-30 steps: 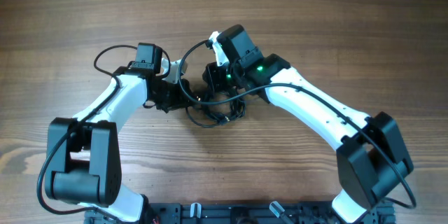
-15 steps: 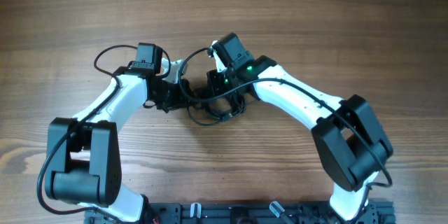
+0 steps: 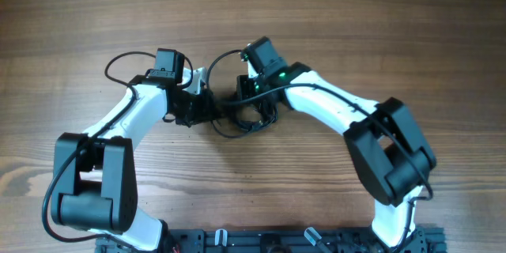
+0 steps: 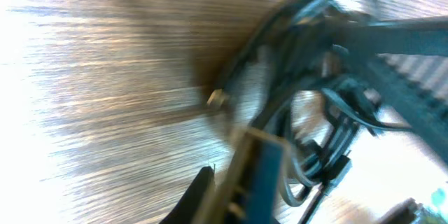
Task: Untangle cables
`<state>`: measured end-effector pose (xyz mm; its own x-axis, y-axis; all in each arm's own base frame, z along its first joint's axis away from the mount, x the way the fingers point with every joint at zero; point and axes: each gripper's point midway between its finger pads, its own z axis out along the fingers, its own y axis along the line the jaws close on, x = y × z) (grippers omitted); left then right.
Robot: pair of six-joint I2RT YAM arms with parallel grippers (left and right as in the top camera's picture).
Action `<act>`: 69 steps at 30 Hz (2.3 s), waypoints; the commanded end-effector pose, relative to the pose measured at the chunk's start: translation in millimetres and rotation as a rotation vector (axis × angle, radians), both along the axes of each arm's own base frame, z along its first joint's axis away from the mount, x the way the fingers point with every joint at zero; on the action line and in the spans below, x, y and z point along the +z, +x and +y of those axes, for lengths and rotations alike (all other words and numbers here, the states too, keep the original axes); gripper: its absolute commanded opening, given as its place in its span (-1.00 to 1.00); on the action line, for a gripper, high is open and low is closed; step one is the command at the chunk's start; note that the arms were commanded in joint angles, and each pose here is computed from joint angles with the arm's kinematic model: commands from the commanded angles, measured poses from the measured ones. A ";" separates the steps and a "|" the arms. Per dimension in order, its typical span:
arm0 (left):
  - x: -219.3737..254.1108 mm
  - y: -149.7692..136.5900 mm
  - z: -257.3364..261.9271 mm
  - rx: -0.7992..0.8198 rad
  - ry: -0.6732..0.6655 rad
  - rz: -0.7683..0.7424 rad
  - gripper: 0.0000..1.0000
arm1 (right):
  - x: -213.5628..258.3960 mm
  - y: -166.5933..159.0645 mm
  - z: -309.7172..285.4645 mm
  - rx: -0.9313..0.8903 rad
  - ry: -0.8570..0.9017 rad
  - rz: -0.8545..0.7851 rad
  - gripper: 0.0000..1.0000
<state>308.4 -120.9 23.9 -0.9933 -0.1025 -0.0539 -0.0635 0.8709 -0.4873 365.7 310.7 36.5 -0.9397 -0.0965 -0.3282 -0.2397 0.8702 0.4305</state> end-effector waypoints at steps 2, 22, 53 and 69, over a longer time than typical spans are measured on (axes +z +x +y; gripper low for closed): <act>-19.5 -1.7 51.4 0.223 0.288 0.063 -0.85 | 97.2 8.1 -6.9 0.035 0.316 -0.014 -0.91; -22.0 -3.7 118.6 0.473 0.552 0.083 -0.92 | 203.3 43.4 -150.1 0.055 0.833 -0.039 -0.91; 84.7 24.1 66.2 0.290 0.014 -0.119 -0.41 | 85.6 -8.5 -101.3 0.025 0.175 0.098 -0.35; 83.4 20.3 31.7 0.323 -0.192 -0.080 -0.92 | 86.1 -4.2 -90.4 0.043 0.150 0.047 -0.24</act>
